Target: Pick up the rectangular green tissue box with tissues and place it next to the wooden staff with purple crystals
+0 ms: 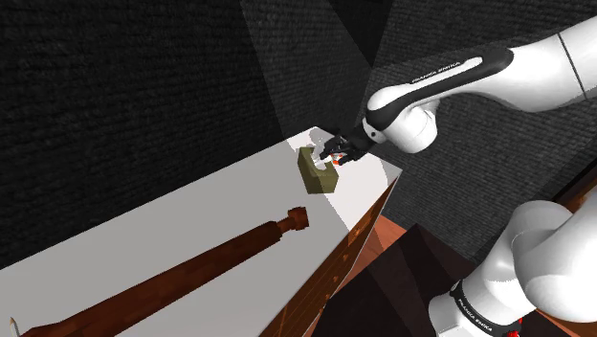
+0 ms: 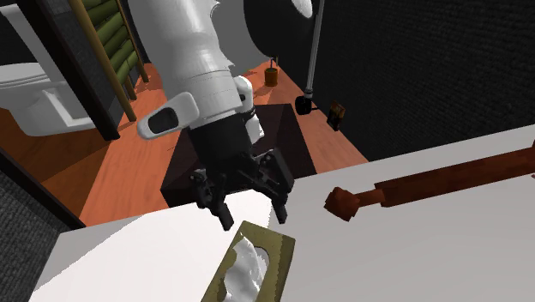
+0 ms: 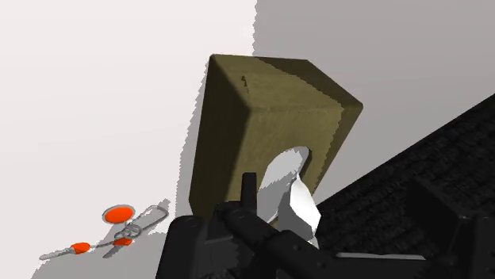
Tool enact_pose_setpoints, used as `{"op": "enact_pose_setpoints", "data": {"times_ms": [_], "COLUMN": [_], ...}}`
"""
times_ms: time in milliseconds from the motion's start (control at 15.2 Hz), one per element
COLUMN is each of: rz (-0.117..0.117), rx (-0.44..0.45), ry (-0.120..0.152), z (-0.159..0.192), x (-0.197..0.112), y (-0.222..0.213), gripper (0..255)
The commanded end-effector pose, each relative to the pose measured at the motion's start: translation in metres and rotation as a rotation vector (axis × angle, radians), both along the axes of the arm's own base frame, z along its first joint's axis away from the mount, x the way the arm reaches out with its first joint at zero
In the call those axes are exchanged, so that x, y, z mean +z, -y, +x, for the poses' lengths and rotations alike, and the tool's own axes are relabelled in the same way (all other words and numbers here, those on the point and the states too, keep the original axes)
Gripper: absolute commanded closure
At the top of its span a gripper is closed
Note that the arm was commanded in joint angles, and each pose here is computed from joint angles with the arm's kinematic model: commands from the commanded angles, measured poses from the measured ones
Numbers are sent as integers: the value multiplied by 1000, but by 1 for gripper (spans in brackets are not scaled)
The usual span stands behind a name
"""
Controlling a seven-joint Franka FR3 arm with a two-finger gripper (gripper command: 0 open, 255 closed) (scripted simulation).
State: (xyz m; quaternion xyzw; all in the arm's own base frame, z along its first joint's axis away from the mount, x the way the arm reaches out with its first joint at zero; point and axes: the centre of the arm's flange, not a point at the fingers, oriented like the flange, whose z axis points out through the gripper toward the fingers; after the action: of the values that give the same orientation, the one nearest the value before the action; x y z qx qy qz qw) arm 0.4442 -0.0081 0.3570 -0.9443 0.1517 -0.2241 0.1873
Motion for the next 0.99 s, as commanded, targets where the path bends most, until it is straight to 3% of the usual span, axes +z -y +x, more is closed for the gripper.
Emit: {"op": "enact_pose_setpoints", "data": {"times_ms": [0,66,528,924], "rz": [-8,-8,-8,-8], "rx": [2,4,4,4], "ry": [99,136,136,136], "z": [11,15,36,38], "x": [0,0,-28,-30], "y": [15,21,10,9], "gripper": [0,0,0,0]}}
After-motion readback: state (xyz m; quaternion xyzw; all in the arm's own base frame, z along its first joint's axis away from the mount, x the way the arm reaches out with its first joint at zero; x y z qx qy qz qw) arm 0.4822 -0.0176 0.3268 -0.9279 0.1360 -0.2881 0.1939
